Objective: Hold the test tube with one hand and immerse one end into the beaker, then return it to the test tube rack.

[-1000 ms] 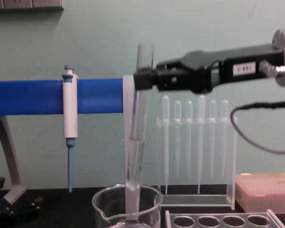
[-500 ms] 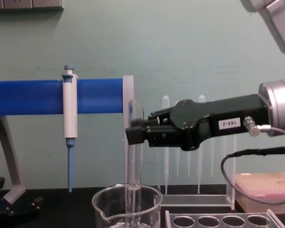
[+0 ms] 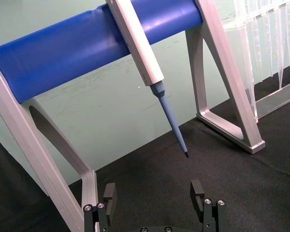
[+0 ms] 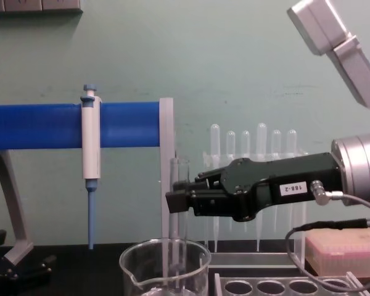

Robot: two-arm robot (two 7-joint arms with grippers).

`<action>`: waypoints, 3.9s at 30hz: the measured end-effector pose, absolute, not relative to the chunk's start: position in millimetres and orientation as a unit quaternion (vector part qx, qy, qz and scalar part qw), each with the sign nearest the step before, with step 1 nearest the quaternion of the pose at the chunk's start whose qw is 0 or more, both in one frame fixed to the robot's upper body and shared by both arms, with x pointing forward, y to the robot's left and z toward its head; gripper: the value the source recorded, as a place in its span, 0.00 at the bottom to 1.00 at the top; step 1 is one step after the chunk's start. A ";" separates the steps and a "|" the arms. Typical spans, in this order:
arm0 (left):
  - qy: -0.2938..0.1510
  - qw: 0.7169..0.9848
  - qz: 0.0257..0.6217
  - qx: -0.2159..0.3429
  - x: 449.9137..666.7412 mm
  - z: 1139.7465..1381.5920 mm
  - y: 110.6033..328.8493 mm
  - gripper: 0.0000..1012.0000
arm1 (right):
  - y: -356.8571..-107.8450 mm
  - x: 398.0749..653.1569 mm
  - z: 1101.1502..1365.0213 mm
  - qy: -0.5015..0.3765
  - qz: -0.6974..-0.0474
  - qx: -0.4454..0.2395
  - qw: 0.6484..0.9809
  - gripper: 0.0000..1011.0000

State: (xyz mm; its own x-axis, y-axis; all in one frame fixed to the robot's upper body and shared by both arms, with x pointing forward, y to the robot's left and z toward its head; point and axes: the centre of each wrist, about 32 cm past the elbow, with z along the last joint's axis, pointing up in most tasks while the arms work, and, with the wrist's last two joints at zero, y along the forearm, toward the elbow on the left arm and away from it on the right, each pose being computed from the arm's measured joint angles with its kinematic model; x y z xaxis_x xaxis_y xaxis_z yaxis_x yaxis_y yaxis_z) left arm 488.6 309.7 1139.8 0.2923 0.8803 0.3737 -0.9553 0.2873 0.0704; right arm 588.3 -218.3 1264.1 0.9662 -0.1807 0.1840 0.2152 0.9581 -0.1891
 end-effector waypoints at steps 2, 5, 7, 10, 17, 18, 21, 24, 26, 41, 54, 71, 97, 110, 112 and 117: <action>-0.132 0.791 0.580 0.142 488.6 1139.8 309.7 0.99 | -218.1 589.1 1261.7 -0.079 -0.102 -0.104 0.986 0.23; -0.132 0.791 0.580 0.142 488.6 1139.8 309.7 0.99 | -217.7 590.1 1259.8 -0.074 -0.103 -0.105 0.986 0.23; -0.132 0.791 0.580 0.142 488.6 1139.8 309.7 0.99 | -217.4 590.6 1258.7 -0.071 -0.104 -0.106 0.986 0.23; -0.132 0.791 0.580 0.141 488.6 1139.8 309.7 0.99 | -217.0 591.4 1256.9 -0.067 -0.104 -0.110 0.986 0.23; -0.132 0.791 0.580 0.142 488.6 1139.8 309.7 0.99 | -216.7 592.5 1254.4 -0.063 -0.104 -0.119 0.985 0.23; -0.132 0.791 0.580 0.142 488.6 1139.8 309.7 0.99 | -216.7 592.5 1254.4 -0.063 -0.104 -0.119 0.985 0.23; -0.132 0.791 0.580 0.141 488.6 1139.8 309.7 0.99 | -215.8 592.2 1254.0 -0.064 -0.103 -0.123 0.985 0.23; -0.132 0.791 0.580 0.142 488.6 1139.8 309.7 0.99 | -215.0 592.0 1253.5 -0.064 -0.103 -0.125 0.985 0.23; -0.132 0.791 0.580 0.142 488.6 1139.8 309.7 0.99 | -214.6 591.8 1253.0 -0.063 -0.103 -0.125 0.985 0.23; -0.132 0.791 0.580 0.141 488.6 1139.8 309.7 0.99 | -215.0 590.5 1250.4 -0.055 -0.105 -0.121 0.985 0.23; -0.132 0.791 0.580 0.141 488.6 1139.8 309.7 0.99 | -214.8 590.7 1251.1 -0.057 -0.104 -0.122 0.985 0.23; -0.132 0.791 0.580 0.141 488.6 1139.8 309.7 0.99 | -214.7 590.9 1251.5 -0.059 -0.104 -0.122 0.985 0.23; -0.132 0.791 0.580 0.142 488.6 1139.8 309.7 0.99 | -214.7 590.9 1251.5 -0.059 -0.104 -0.122 0.985 0.23; -0.132 0.791 0.580 0.141 488.6 1139.8 309.7 0.99 | -214.7 590.9 1251.5 -0.059 -0.104 -0.122 0.985 0.23; -0.132 0.791 0.580 0.142 488.6 1139.8 309.7 0.99 | -214.7 590.9 1251.5 -0.058 -0.104 -0.122 0.985 0.23; -0.132 0.791 0.580 0.141 488.6 1139.8 309.7 0.99 | -214.7 590.9 1251.5 -0.059 -0.104 -0.122 0.985 0.23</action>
